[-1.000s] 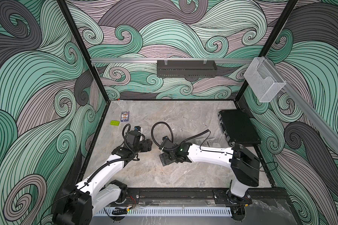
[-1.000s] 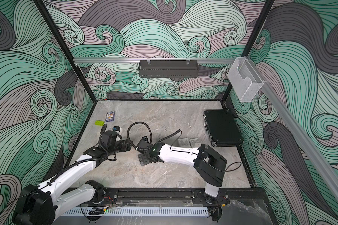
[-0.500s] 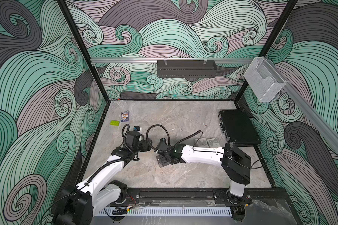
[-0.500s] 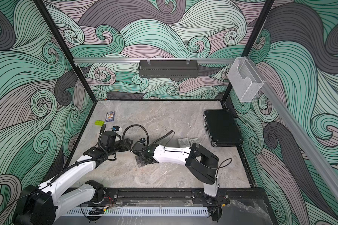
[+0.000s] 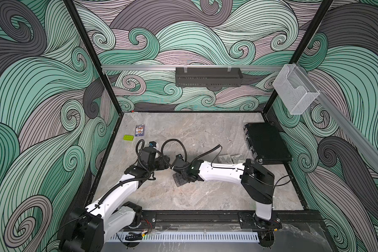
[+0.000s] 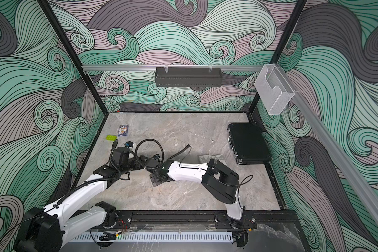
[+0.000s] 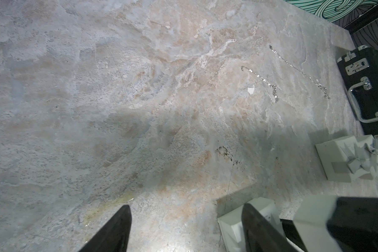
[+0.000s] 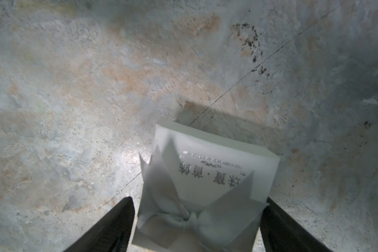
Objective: Take the necklace out of the lift-off lid jewelry box
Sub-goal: Pick up the jewelry box from the center of the board.
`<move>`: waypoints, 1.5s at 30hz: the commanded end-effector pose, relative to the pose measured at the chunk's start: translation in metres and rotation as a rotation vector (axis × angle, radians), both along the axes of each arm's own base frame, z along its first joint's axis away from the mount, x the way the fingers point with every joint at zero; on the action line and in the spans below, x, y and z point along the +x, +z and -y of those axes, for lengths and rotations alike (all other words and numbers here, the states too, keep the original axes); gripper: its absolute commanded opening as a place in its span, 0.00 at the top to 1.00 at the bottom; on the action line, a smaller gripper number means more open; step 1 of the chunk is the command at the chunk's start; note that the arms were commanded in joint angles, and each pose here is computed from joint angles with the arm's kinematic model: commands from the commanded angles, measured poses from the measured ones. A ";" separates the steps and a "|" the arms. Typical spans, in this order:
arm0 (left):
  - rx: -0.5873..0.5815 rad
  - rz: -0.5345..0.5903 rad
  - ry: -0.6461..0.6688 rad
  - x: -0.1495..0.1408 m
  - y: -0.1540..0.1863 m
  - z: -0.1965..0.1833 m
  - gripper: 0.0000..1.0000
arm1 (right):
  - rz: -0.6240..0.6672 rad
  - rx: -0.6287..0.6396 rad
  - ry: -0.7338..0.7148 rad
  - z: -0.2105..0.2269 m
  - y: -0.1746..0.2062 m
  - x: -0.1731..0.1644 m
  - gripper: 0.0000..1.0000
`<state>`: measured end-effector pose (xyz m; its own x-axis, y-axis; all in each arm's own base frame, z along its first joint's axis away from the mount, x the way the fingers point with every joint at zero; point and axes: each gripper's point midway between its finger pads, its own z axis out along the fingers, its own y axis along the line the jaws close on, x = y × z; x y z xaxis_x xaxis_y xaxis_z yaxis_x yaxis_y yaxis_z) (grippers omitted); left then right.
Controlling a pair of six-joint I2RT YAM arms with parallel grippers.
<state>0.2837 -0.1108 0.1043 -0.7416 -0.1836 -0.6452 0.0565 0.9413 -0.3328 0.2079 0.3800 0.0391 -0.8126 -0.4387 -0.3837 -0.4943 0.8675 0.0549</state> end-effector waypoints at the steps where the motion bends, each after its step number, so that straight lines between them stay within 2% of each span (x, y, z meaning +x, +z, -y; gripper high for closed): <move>1: -0.014 0.011 0.018 0.002 0.002 -0.002 0.22 | 0.011 -0.017 0.016 -0.002 -0.002 0.007 0.12; 9: -0.015 0.006 0.019 0.003 0.000 -0.003 0.22 | 0.008 -0.035 0.138 -0.008 -0.002 0.003 0.17; 16: -0.014 0.002 0.022 0.003 -0.001 -0.004 0.22 | -0.028 -0.028 0.085 -0.003 0.005 0.004 0.09; 22: -0.020 0.003 0.021 0.003 0.000 -0.003 0.22 | -0.045 -0.049 0.068 -0.006 0.006 0.007 0.08; 34: -0.006 -0.006 0.034 0.002 -0.003 -0.008 0.22 | -0.056 -0.110 0.037 0.002 -0.009 0.008 0.13; 45: -0.014 -0.010 0.024 0.002 -0.004 -0.006 0.22 | -0.040 -0.077 0.064 0.004 0.007 0.007 0.23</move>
<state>0.2833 -0.1053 0.0997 -0.7455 -0.1967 -0.6368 0.0360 0.9422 -0.3332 0.2156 0.3819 0.0340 -0.8030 -0.5132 -0.3030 -0.5395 0.8420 0.0037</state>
